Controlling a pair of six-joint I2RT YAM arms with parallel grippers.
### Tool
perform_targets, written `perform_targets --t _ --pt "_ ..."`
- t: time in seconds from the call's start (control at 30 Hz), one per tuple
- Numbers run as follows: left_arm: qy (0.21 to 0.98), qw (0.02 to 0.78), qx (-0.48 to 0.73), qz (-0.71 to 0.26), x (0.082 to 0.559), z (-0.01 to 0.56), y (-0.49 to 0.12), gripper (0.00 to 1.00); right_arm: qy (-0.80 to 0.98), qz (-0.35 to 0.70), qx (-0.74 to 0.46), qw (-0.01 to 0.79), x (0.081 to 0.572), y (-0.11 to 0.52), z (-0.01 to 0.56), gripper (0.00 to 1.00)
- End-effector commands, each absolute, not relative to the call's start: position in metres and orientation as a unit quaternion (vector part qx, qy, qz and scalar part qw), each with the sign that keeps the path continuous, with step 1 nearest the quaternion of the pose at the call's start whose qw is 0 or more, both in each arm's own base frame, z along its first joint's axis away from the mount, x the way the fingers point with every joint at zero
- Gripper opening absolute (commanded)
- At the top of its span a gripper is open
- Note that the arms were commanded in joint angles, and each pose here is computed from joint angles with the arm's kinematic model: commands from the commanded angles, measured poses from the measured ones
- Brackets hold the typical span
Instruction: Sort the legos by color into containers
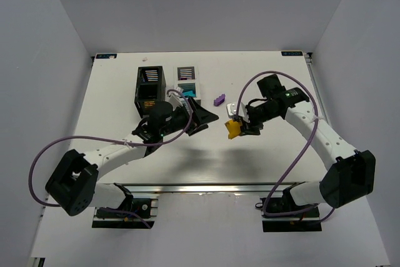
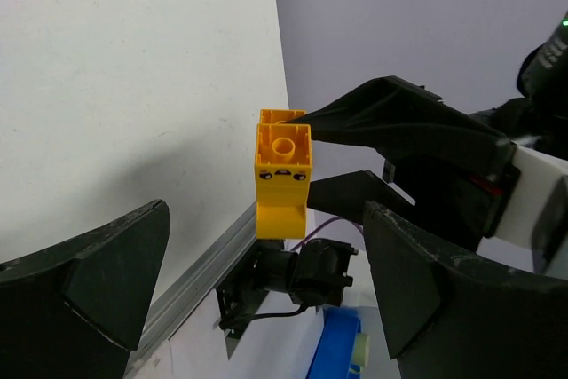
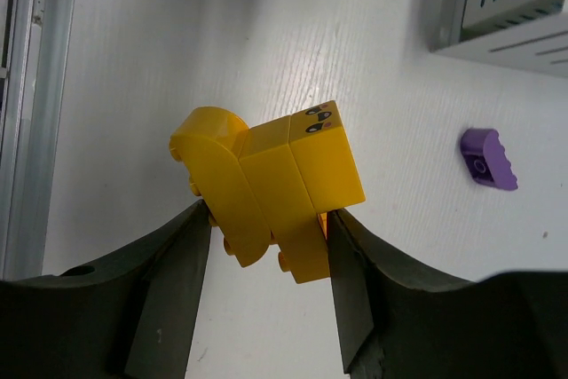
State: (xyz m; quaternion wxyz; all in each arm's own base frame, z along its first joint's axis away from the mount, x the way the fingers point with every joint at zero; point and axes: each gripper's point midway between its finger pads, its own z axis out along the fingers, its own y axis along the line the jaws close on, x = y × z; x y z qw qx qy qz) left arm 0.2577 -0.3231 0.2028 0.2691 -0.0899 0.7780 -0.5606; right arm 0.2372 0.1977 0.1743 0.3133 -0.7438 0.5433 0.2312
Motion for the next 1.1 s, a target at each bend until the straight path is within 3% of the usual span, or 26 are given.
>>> perform_targets --t 0.0,0.4,1.07 --pt "0.760 0.276 -0.056 -0.585 0.253 0.224 -0.337 0.98 0.523 0.218 -0.752 0.337 0.238 0.211 0.194 0.35" --pt "0.759 0.249 -0.033 -0.601 0.240 0.216 -0.354 0.96 0.495 0.217 -0.771 0.336 0.224 0.232 0.194 0.35" --pt "0.756 0.218 -0.030 -0.617 0.236 0.205 -0.364 0.63 0.483 0.222 -0.775 0.342 0.215 0.240 0.197 0.35"
